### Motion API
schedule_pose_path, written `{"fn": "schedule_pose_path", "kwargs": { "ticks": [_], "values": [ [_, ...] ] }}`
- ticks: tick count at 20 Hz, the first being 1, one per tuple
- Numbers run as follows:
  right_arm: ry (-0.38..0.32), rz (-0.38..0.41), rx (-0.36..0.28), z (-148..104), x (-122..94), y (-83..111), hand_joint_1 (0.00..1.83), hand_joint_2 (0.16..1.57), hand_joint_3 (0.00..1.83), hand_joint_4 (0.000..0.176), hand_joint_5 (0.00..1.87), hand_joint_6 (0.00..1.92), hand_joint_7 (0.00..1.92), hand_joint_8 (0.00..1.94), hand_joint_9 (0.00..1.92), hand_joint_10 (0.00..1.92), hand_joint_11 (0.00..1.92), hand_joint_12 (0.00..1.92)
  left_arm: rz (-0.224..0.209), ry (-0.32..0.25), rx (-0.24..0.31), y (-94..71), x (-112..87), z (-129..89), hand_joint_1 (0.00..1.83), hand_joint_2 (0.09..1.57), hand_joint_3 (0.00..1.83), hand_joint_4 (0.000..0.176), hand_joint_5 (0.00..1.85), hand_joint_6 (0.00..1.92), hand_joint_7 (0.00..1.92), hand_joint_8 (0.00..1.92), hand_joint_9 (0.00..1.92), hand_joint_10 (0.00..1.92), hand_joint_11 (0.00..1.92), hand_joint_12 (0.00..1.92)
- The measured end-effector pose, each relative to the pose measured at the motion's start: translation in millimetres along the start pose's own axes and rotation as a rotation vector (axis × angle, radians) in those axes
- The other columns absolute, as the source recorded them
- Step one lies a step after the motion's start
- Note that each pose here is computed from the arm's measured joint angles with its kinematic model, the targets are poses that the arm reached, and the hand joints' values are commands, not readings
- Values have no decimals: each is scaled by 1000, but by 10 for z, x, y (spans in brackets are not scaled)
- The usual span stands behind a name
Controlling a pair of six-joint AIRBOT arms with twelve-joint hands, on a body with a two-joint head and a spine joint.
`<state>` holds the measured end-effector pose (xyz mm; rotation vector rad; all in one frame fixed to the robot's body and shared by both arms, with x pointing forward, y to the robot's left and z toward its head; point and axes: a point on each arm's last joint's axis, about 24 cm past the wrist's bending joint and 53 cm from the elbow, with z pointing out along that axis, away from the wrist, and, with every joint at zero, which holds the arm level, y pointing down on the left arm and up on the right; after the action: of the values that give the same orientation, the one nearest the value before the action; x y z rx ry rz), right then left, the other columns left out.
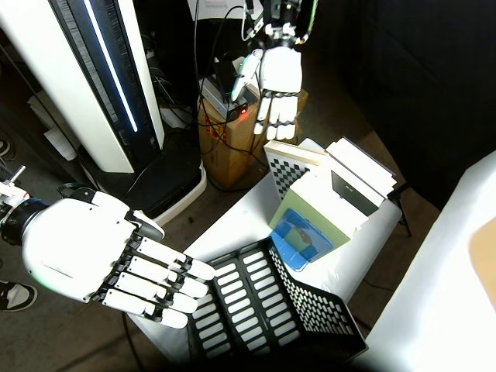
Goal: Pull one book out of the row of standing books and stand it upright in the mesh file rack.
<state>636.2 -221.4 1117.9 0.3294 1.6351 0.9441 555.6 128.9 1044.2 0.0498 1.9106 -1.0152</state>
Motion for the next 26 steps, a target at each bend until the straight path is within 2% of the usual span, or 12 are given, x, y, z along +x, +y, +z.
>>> {"fn": "schedule_pose_path", "kwargs": {
  "ticks": [4,5,6,8,11,14,17,18,19,21,25,26],
  "values": [
    [37,-44,-102,30,35,339,633,1395,2,0,0,0,0,0,0,0,0,0,11,-163,8,-29,-470,-139,0,1290,11,5,6,0,0,0,0,0,0,0],
    [50,-64,-135,56,44,447,546,1388,0,0,0,0,0,0,0,0,0,0,18,-198,-11,30,-567,-189,0,1296,13,35,0,0,0,0,0,0,0,0],
    [65,-80,-163,88,65,545,553,1373,0,0,0,0,0,0,0,0,0,0,10,-234,-40,114,-667,-239,0,1298,13,42,0,0,0,0,0,0,0,0],
    [114,-128,-220,150,161,748,609,1340,0,0,0,0,0,0,0,0,0,0,11,-309,-97,279,-872,-355,0,1310,17,30,0,0,0,0,0,0,0,0],
    [173,-189,-280,294,295,969,760,1288,0,0,0,0,0,0,0,0,0,0,12,-399,-129,387,-1135,-450,16,1339,21,43,0,0,0,0,0,0,0,0],
    [255,-237,-320,468,507,1120,805,1241,0,0,0,0,0,0,0,0,0,0,-2,-442,-173,522,-1224,-533,169,1366,11,28,0,0,0,0,0,0,0,0],
    [324,-286,-375,593,770,1325,721,1216,0,0,0,0,0,0,0,0,0,0,-11,-488,-230,701,-1347,-623,233,1367,4,15,0,0,0,0,0,0,0,0],
    [349,-313,-397,621,870,1396,745,1181,0,0,0,0,0,0,0,0,0,0,-16,-508,-245,746,-1394,-654,239,1364,2,41,0,0,0,0,0,0,0,0],
    [382,-340,-417,647,994,1467,776,1159,0,0,0,0,0,0,0,0,0,0,-24,-524,-262,791,-1424,-682,244,1368,3,49,0,0,0,0,0,0,0,0],
    [423,-374,-445,682,1141,1552,836,1119,0,0,0,0,0,0,0,0,0,0,-21,-531,-272,826,-1443,-704,270,1366,1,43,0,0,0,0,0,0,0,0],
    [471,-460,-469,836,1375,1671,870,1052,0,0,0,0,0,0,0,0,0,0,-24,-537,-290,882,-1452,-733,221,1389,8,76,0,0,0,0,0,0,0,0],
    [480,-470,-473,864,1447,1699,870,1052,0,0,0,0,0,0,0,0,0,0,-23,-546,-299,916,-1485,-750,235,1392,7,65,0,0,0,0,0,0,0,0]
  ]
}}
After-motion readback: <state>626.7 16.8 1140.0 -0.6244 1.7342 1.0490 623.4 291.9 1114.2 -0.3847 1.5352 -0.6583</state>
